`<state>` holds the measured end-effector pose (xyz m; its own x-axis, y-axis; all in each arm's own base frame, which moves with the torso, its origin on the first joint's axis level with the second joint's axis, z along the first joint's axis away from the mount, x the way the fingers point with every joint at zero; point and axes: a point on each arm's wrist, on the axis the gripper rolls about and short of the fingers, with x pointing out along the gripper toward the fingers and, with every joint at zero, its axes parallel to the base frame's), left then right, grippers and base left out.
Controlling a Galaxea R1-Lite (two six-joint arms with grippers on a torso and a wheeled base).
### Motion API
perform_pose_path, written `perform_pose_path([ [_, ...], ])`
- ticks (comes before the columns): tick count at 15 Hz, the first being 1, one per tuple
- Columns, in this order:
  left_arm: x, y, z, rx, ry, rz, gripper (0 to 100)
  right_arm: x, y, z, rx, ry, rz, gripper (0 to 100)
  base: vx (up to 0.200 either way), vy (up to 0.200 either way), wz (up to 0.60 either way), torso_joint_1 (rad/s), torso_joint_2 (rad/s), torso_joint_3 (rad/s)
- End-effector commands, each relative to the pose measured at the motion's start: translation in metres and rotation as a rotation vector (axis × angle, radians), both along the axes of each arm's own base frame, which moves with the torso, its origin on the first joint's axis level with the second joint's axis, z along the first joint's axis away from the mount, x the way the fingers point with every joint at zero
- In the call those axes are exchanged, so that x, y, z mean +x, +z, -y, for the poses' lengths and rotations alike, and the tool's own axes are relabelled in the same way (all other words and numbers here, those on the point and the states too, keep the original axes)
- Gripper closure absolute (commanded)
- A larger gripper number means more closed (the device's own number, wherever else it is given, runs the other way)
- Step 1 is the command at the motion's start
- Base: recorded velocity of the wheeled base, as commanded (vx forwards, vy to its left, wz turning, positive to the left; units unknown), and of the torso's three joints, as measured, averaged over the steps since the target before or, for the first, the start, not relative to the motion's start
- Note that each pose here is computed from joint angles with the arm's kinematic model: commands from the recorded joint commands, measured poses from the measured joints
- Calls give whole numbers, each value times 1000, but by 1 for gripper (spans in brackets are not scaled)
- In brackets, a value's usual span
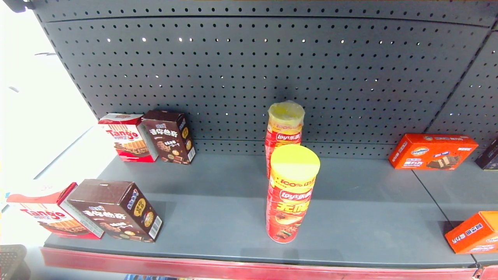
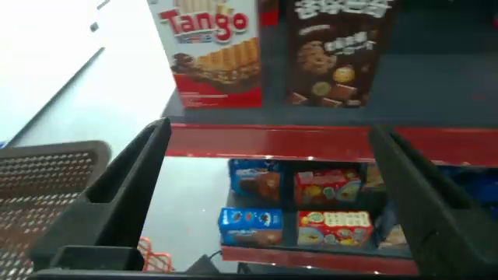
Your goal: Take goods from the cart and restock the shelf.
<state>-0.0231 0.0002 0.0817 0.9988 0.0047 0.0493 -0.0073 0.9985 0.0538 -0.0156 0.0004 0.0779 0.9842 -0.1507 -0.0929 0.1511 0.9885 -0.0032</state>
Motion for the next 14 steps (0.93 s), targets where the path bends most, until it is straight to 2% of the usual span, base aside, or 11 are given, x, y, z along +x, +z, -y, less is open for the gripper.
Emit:
perform_pose_path([
  [1,-2,1,6,13,-259,3,0,0,0,0,0,0,-3,0,0,0,0,0,0,0],
  [3,-3,3,8,24,-380,14,0,0,0,0,0,0,-3,0,0,0,0,0,0,0],
  [4,-2,2,8,19,-329,9,0,0,0,0,0,0,-3,0,0,0,0,0,0,0],
  [5,0,3,2,5,-49,-9,0,0,0,0,0,0,-3,0,0,0,0,0,0,0],
  [6,1,2,-1,-2,75,-14,0,0,0,0,0,0,-3,0,0,0,0,0,0,0],
  [7,-1,0,-6,-3,290,-2,0,0,0,0,0,0,-3,0,0,0,0,0,0,0],
  [8,-1,0,-7,3,316,1,0,0,0,0,0,0,-3,0,0,0,0,0,0,0],
  [9,-1,0,-5,38,224,-9,0,0,0,0,-4,8,-4,0,0,0,0,0,0,0],
  [11,-1,1,4,66,-172,6,0,0,0,0,-2,8,-4,0,0,0,0,0,0,0],
  [13,-1,1,3,42,-148,5,0,0,0,0,-4,8,-4,0,0,0,0,0,0,0],
  [14,-1,1,1,24,-53,3,0,0,0,0,-2,8,-4,0,0,0,0,0,0,0],
])
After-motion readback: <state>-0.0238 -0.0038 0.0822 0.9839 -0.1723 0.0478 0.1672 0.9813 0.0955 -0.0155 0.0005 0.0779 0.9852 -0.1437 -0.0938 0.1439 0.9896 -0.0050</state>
